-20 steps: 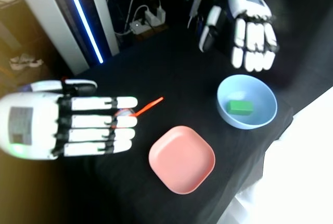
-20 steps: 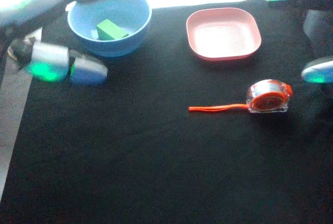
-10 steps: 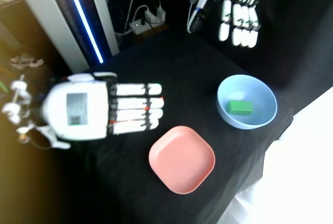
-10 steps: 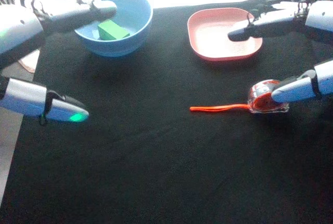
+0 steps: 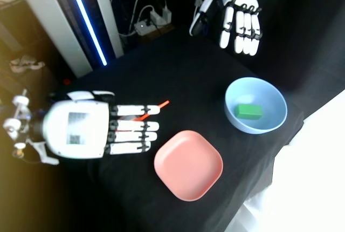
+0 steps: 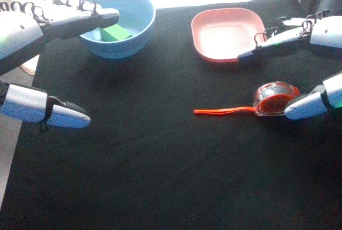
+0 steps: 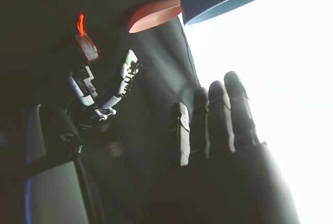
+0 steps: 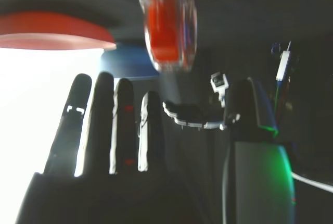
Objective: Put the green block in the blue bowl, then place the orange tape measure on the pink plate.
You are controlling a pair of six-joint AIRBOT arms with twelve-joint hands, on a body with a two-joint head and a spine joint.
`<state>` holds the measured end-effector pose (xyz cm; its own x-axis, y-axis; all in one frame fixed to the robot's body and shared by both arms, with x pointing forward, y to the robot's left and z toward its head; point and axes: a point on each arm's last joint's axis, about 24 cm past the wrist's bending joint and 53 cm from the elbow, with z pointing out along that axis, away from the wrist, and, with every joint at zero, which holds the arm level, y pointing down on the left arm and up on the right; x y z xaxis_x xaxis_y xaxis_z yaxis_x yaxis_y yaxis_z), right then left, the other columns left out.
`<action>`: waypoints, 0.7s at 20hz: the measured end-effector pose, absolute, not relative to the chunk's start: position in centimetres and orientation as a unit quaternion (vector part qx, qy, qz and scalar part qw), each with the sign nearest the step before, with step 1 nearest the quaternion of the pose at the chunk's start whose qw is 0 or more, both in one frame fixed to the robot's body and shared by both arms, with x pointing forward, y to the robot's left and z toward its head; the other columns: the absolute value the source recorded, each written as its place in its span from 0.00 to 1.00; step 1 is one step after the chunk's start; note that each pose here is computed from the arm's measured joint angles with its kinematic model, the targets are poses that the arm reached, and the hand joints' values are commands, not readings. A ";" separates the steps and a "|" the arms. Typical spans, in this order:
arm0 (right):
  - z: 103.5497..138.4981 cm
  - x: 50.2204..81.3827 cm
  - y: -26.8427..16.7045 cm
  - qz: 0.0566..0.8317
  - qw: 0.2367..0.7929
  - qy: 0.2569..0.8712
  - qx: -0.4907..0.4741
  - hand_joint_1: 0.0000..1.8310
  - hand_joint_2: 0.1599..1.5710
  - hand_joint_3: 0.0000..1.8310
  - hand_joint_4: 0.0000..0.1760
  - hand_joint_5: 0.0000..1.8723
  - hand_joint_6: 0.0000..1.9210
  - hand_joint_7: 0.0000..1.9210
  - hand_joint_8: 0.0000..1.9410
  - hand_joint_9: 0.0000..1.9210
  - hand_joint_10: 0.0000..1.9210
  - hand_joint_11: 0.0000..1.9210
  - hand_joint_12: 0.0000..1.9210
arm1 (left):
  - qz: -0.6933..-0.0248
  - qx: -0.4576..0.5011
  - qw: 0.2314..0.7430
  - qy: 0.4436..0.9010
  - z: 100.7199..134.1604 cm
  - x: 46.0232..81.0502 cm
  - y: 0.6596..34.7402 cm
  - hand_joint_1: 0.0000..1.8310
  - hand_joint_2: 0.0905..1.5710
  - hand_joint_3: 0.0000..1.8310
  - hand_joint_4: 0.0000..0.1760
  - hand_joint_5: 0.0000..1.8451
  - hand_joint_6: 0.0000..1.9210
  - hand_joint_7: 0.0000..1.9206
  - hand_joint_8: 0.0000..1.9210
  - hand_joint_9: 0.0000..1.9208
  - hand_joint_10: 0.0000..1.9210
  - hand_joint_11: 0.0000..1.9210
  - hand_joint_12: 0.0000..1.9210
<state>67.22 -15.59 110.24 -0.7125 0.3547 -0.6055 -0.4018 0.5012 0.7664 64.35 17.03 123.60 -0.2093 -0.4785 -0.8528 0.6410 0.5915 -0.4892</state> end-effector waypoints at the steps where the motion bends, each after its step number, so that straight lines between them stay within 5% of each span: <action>1: 110.0 67.2 -15.6 0.495 0.378 0.782 -0.018 0.46 0.56 0.00 0.40 0.26 0.00 0.28 0.00 0.30 0.01 0.08 0.57 | -0.448 0.063 0.624 0.637 123.5 64.4 17.0 0.46 0.48 0.00 0.87 0.11 0.00 0.10 0.00 0.08 0.00 0.00 0.24; 2: 109.8 67.1 -15.4 0.494 0.376 0.783 -0.020 0.53 0.55 0.00 0.00 0.33 0.01 0.35 0.02 0.36 0.03 0.13 0.57 | -0.447 0.064 0.624 0.638 123.4 64.3 17.0 0.46 0.47 0.00 0.80 0.11 0.00 0.10 0.00 0.08 0.00 0.00 0.24; 3: 109.6 67.0 -15.3 0.493 0.375 0.785 -0.023 0.56 0.54 0.00 0.00 0.37 0.00 0.39 0.03 0.40 0.05 0.17 0.60 | -0.446 0.063 0.623 0.640 123.2 64.4 17.0 0.46 0.47 0.00 0.77 0.11 0.00 0.10 0.00 0.09 0.00 0.00 0.25; 5: 109.3 67.1 -15.0 0.492 0.373 0.787 -0.025 0.60 0.54 0.00 0.00 0.46 0.00 0.43 0.15 0.35 0.52 0.27 0.76 | -0.445 0.062 0.622 0.641 123.2 64.4 17.0 0.44 0.47 0.00 0.72 0.12 0.00 0.10 0.00 0.09 0.00 0.00 0.28; 6: 109.2 67.1 -15.0 0.491 0.373 0.787 -0.025 0.60 0.55 0.00 0.00 0.48 0.00 0.40 0.26 0.35 0.61 0.31 0.79 | -0.446 0.062 0.622 0.641 123.2 64.4 17.0 0.43 0.47 0.00 0.71 0.12 0.00 0.10 0.00 0.09 0.00 0.00 0.30; 8: 109.1 67.2 -14.9 0.491 0.374 0.787 -0.024 0.59 0.57 0.00 0.00 0.51 0.00 0.41 0.29 0.38 0.56 0.34 0.77 | -0.447 0.062 0.621 0.641 123.2 64.4 17.0 0.43 0.47 0.00 0.72 0.12 0.00 0.10 0.00 0.09 0.00 0.00 0.30; 9: 109.1 67.4 -14.8 0.493 0.374 0.785 -0.022 0.62 0.62 0.01 0.00 0.58 0.31 0.44 0.28 0.41 0.55 0.37 0.75 | -0.446 0.061 0.620 0.642 123.1 64.4 17.0 0.44 0.47 0.00 0.69 0.12 0.00 0.10 0.00 0.09 0.00 0.00 0.33; 10: 109.1 67.5 -14.7 0.493 0.374 0.785 -0.022 0.62 0.64 0.00 0.00 0.57 0.42 0.47 0.29 0.43 0.55 0.38 0.77 | -0.446 0.061 0.620 0.642 123.1 64.4 17.0 0.44 0.47 0.00 0.68 0.12 0.00 0.10 0.00 0.09 0.00 0.00 0.33; 11: 109.1 67.6 -14.6 0.495 0.375 0.784 -0.021 0.62 0.65 0.00 0.00 0.56 0.45 0.48 0.34 0.44 0.60 0.40 0.80 | -0.446 0.061 0.618 0.644 122.9 64.3 17.0 0.43 0.47 0.00 0.68 0.12 0.00 0.10 0.00 0.09 0.00 0.00 0.33; 12: 109.0 67.7 -14.4 0.496 0.374 0.783 -0.021 0.67 0.69 0.00 0.00 0.52 0.40 0.49 0.60 0.44 0.65 0.41 0.85 | -0.446 0.060 0.617 0.646 122.7 64.3 17.1 0.43 0.48 0.00 0.71 0.11 0.00 0.11 0.00 0.10 0.00 0.00 0.32; 14: 109.0 67.8 -14.1 0.498 0.374 0.782 -0.020 0.70 0.65 0.00 0.00 0.57 0.31 0.55 0.57 0.51 0.64 0.47 0.84 | -0.445 0.059 0.615 0.648 122.6 64.3 17.1 0.43 0.48 0.00 0.74 0.11 0.00 0.10 0.00 0.09 0.00 0.00 0.30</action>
